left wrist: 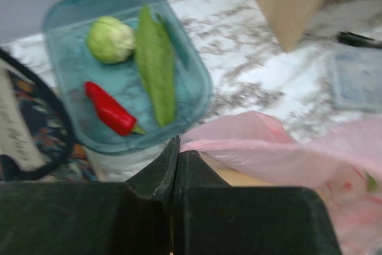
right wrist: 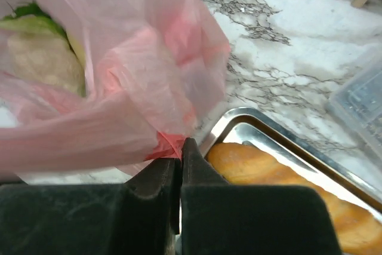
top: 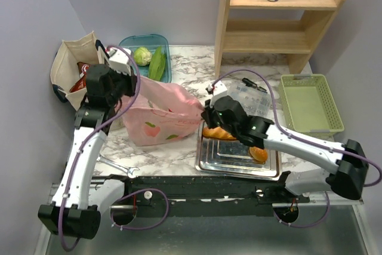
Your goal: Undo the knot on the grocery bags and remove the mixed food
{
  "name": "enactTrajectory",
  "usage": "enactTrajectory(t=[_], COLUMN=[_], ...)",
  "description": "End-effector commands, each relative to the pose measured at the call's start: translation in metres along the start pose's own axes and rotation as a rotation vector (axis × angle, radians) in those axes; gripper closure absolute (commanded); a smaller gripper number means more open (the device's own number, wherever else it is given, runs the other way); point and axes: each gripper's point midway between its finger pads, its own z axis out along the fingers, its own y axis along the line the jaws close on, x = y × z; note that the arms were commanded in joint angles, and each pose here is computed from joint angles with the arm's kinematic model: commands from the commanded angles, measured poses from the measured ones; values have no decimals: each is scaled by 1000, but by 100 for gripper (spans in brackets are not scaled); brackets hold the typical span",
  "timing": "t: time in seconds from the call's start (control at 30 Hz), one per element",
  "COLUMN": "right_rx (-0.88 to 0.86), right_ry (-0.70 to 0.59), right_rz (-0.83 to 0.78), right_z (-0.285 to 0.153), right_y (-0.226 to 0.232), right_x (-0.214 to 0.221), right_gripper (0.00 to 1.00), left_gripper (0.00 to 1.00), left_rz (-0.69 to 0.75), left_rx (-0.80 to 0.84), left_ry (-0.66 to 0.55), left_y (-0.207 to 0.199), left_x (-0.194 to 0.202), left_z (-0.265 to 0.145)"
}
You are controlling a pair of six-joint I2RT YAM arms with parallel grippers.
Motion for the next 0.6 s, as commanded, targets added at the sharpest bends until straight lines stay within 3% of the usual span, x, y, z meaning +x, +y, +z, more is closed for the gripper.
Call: enactTrajectory(t=[0.0,0.17,0.33,0.47,0.57], right_rx=[-72,-157,-100,-104,-206], right_ry=[25,-69,-141,-136,-78], right_rz=[-210,-313,-279,-265,-286], right_z=[-28,-42,-32,-20,-10], right_y=[-16,-12,-57,-103,-106], right_x=[20,8,-47,-76,-72], right_gripper=[99,99,99,99,99], left_gripper=[100,100,100,100,100], left_rz=[68,61,49,67,81], left_rx=[-190,-236,-255,-242,-209], left_ry=[33,85,124,163,214], left_y=[68,101,118,119,115], left_x=[-16,-26,-32,-28,-17], left_z=[11,28,31,28,24])
